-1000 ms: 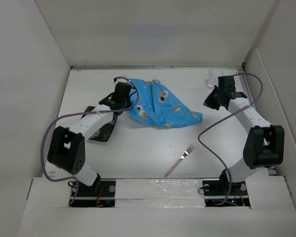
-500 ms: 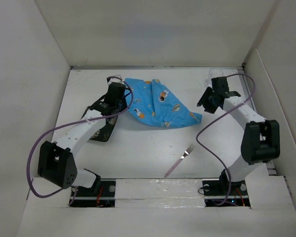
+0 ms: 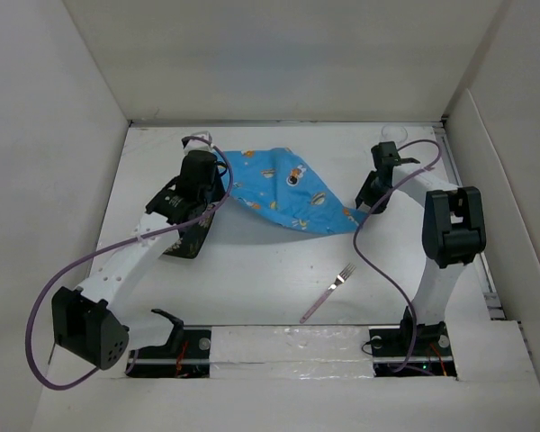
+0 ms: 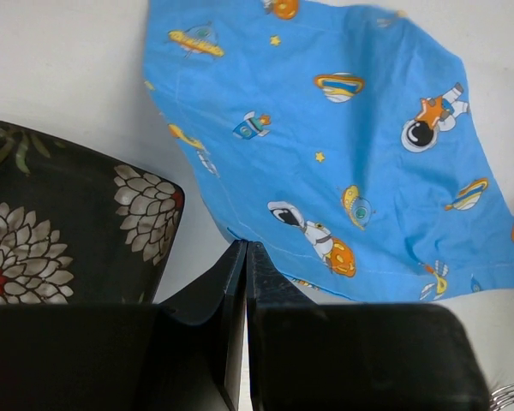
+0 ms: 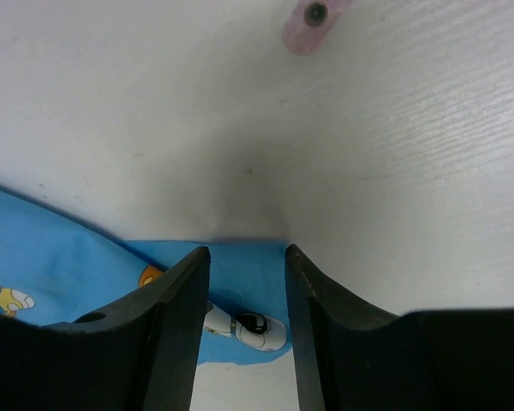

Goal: Set the dinner table for one person

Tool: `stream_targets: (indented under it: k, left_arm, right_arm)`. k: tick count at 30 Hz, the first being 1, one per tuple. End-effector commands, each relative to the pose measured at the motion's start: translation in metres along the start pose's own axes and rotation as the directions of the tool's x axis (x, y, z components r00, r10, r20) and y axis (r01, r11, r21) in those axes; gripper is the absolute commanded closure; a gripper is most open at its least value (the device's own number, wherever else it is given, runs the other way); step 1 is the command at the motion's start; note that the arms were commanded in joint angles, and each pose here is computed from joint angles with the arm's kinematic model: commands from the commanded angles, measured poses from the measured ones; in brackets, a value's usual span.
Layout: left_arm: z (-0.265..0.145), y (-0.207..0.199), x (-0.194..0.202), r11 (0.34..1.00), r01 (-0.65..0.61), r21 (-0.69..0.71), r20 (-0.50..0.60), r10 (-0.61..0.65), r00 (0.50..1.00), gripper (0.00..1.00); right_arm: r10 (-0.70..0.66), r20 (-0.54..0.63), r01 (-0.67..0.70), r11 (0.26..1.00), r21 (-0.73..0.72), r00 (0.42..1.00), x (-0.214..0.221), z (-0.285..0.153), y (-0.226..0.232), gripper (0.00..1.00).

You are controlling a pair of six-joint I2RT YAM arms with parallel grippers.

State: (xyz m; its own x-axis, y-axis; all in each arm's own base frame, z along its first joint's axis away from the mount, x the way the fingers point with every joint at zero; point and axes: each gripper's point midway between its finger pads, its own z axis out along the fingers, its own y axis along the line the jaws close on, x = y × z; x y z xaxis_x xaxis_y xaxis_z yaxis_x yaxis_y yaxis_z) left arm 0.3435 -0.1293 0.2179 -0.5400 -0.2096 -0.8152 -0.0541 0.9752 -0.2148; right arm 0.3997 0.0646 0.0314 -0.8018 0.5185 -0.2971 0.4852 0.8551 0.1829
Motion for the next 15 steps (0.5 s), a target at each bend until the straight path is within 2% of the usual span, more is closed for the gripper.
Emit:
stream_targets:
  k: [1, 6, 12, 15]
  left_arm:
    - [-0.013, 0.004, -0.013, 1.000, -0.016, -0.002, 0.055, 0.016, 0.998, 1.00]
    - [-0.016, 0.006, -0.007, 1.000, -0.007, 0.010, 0.058, 0.006, 0.998, 1.00]
    - [-0.017, 0.009, 0.003, 1.000, -0.004, 0.015, 0.044, 0.004, 0.999, 1.00]
    - [-0.018, 0.008, 0.002, 1.000, -0.001, 0.020, 0.045, 0.000, 0.999, 1.00]
  right_arm:
    - [-0.006, -0.041, 0.007, 0.999, 0.031, 0.999, 0.013, -0.006, -0.003, 0.52]
    - [-0.007, -0.061, 0.012, 0.997, 0.082, 0.998, 0.033, -0.009, -0.016, 0.49]
    - [-0.026, -0.068, 0.028, 0.999, 0.025, 0.997, 0.060, -0.020, -0.008, 0.49]
    - [-0.029, -0.103, 0.034, 0.999, 0.043, 0.994, 0.069, -0.010, -0.014, 0.55]
